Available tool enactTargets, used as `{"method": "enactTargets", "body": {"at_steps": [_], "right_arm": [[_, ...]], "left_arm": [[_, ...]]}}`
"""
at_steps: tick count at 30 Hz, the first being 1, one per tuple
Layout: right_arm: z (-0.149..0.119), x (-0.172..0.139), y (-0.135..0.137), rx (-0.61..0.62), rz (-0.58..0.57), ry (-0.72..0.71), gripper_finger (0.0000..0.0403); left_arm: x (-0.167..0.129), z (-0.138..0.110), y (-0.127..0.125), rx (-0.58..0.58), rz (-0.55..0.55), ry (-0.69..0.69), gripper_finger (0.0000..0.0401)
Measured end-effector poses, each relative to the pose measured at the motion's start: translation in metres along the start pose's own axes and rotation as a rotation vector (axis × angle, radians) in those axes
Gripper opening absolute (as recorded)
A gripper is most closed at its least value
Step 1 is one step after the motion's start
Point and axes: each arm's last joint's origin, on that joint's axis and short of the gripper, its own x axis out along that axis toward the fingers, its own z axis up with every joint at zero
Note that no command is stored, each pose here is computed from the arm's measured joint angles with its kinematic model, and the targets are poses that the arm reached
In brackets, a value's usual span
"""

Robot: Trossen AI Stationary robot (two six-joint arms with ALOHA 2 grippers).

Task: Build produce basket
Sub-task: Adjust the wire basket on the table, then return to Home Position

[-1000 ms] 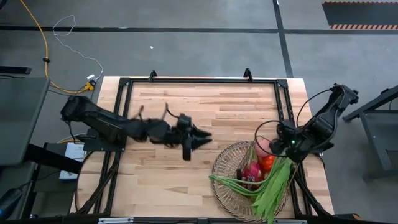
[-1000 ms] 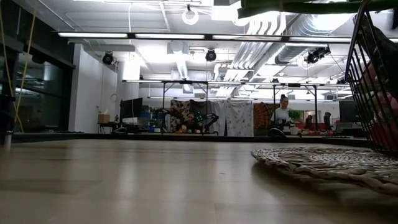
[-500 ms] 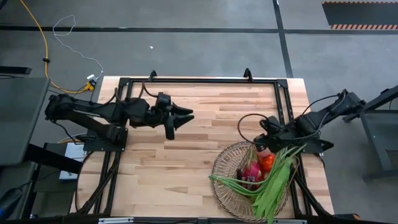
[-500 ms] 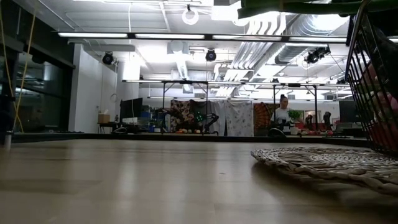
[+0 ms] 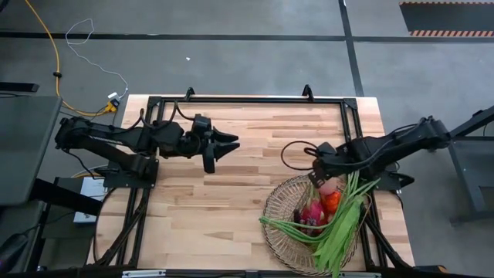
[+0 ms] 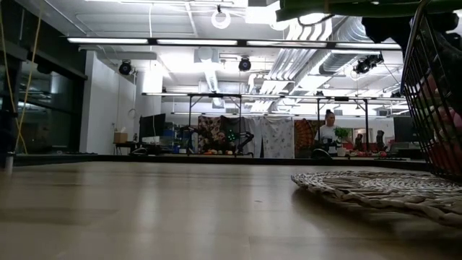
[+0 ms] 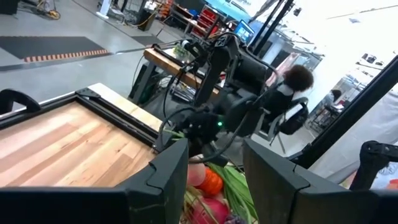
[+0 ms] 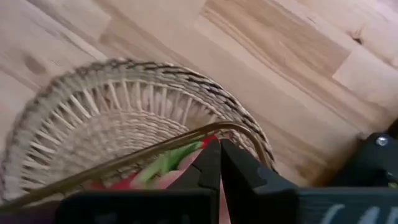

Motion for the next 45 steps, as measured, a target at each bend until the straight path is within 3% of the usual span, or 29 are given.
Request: {"method": "enactTargets", "body": {"at_steps": [14, 31, 38, 42, 45], "right_arm": [[0.010, 0.021, 0.009, -0.098, -0.078, 0.094, 0.0000], [0.018, 0.022, 0.024, -0.208, 0.061, -0.017, 0.0000], [0.020, -0.020, 0.023, -0.365, 0.080, 0.033, 0.0000], [0.027, -0.050, 0.022, -0.455, 0.163, -0.066, 0.0000], [0.035, -0.065, 0.020, -0.469, 0.288, -0.198, 0.0000]], "left_arm": [[0.000, 0.000, 0.000, 0.000, -0.007, 0.004, 0.0140], [0.000, 0.000, 0.000, 0.000, -0.007, 0.004, 0.0140], [-0.010, 0.006, -0.002, 0.001, -0.043, 0.001, 0.0140], [-0.025, 0.014, 0.000, 0.036, -0.036, 0.001, 0.0140], [-0.035, 0.019, 0.001, 0.081, -0.032, -0.007, 0.0140]]}}
